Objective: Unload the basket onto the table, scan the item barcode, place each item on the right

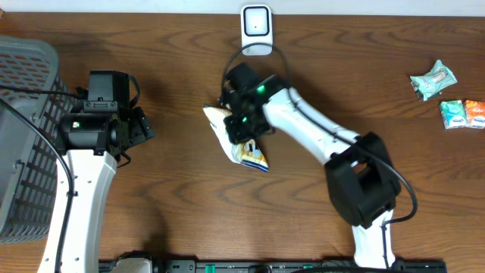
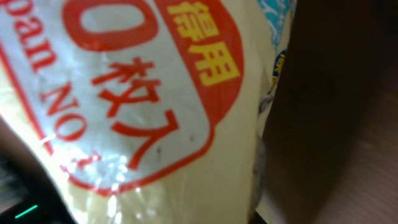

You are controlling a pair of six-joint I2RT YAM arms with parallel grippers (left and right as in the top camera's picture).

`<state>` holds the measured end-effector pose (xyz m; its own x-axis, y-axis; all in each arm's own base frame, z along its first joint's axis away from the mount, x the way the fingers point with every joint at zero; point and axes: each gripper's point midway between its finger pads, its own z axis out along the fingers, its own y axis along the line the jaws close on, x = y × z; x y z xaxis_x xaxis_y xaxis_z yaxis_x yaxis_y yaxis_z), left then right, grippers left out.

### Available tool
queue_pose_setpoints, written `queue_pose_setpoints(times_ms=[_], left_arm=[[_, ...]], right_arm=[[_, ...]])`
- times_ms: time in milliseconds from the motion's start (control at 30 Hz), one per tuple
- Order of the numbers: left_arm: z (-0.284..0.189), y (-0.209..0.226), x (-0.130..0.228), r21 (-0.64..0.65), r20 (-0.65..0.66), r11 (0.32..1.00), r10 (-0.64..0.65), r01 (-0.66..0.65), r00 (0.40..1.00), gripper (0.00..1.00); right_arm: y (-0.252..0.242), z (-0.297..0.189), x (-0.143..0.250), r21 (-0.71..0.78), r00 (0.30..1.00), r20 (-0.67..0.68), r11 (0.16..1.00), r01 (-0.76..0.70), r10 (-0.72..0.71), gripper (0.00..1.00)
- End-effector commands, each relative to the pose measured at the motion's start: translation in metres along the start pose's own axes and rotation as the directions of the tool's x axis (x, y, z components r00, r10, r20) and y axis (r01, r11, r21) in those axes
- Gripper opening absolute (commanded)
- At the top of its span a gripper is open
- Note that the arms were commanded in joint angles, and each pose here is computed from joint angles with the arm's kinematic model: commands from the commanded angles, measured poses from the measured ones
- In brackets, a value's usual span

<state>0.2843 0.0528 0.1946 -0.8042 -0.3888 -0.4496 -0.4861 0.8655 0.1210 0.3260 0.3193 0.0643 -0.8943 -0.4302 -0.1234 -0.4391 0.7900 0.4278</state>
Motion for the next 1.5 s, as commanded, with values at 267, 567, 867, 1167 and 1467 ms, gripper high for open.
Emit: queue_pose_setpoints(times_ms=[267,567,867,1167,1467], left_arm=[[0.0,0.004,-0.002,-0.021,0.007,1.0,0.003,-0.003,1.0,0.98],[0.0,0.004,-0.002,-0.021,0.007,1.0,0.003,-0.003,1.0,0.98],[0.0,0.004,-0.002,-0.021,0.007,1.0,0.003,-0.003,1.0,0.97],[0.0,0.004,-0.002,-0.021,0.007,1.0,0.003,-0.003,1.0,0.98],[0.0,0.004,-0.002,-0.021,0.007,1.0,0.003,-0.003,1.0,0.98]], right_arm=[[0.022,-0.055,0.02,-0.705,0.992,-0.052,0.7,-0.116,0.112,0.01],[-0.09,0.0,0.059,-0.338,0.911,-0.114,0.847,-0.411,0.396,0.2],[-0.142,-0.055,0.048,-0.06,0.915,-0.053,0.913,-0.403,0.401,0.64],[-0.116,-0.07,0.058,0.013,0.942,-0.144,0.953,-0.303,0.302,0.99],[-0.097,-0.034,0.095,0.024,0.931,-0.266,0.968,-0.251,0.248,0.99]])
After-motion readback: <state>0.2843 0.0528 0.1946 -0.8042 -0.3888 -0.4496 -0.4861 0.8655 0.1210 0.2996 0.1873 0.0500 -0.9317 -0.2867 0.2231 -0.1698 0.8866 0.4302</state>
